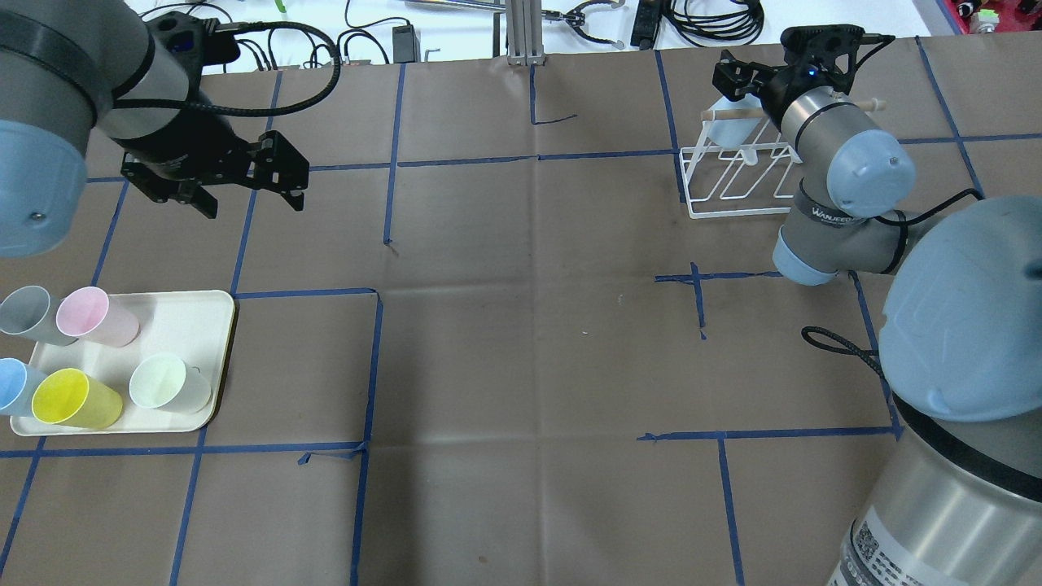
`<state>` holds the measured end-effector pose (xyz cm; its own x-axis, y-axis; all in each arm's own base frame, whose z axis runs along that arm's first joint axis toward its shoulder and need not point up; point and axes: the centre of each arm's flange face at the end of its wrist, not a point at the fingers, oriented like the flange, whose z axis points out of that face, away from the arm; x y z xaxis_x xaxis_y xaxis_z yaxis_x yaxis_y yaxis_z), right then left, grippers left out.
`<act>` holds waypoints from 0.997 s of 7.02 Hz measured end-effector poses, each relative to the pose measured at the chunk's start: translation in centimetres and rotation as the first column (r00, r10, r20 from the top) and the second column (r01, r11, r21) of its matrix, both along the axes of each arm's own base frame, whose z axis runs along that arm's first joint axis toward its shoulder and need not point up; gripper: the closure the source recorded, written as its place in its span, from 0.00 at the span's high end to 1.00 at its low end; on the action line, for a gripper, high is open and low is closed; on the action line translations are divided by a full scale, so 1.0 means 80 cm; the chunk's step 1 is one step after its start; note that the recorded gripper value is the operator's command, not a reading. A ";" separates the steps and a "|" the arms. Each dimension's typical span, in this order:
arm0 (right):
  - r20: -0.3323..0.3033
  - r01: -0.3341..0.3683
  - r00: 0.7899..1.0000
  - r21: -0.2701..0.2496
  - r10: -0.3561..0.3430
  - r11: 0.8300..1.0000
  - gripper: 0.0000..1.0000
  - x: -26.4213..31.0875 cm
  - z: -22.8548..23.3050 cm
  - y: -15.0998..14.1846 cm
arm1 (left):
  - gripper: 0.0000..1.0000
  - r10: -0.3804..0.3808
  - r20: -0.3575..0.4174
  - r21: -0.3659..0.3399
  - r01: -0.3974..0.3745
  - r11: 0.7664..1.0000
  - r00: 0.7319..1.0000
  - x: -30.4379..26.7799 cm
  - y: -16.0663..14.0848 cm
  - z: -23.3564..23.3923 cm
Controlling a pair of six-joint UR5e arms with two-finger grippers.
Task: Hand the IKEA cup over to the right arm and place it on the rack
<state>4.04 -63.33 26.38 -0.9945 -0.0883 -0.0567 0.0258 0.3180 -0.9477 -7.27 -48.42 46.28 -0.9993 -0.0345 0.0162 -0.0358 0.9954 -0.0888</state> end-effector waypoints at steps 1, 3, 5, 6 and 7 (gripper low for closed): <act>0.001 -0.010 1.000 -0.013 0.010 1.000 1.00 0.002 0.006 -0.001 | 0.99 -0.010 -0.001 0.025 0.010 1.000 1.000 0.047 0.015 -0.019; 0.020 -0.129 0.991 -0.084 0.131 0.988 1.00 0.019 0.039 -0.007 | 0.99 -0.010 -0.025 0.088 0.012 0.996 1.000 0.136 0.066 -0.079; 0.056 -0.322 0.941 -0.154 0.333 0.934 1.00 0.055 0.081 -0.002 | 0.99 0.014 -0.060 0.145 -0.005 0.989 0.998 0.194 0.110 -0.127; 0.132 -0.359 0.915 -0.159 0.381 0.920 1.00 0.078 0.092 0.004 | 0.99 0.020 -0.071 0.159 -0.008 0.987 0.997 0.216 0.121 -0.141; 0.263 -0.361 0.884 -0.143 0.387 0.921 1.00 0.100 0.096 0.009 | 0.99 0.019 -0.074 0.160 -0.007 0.987 0.997 0.232 0.123 -0.152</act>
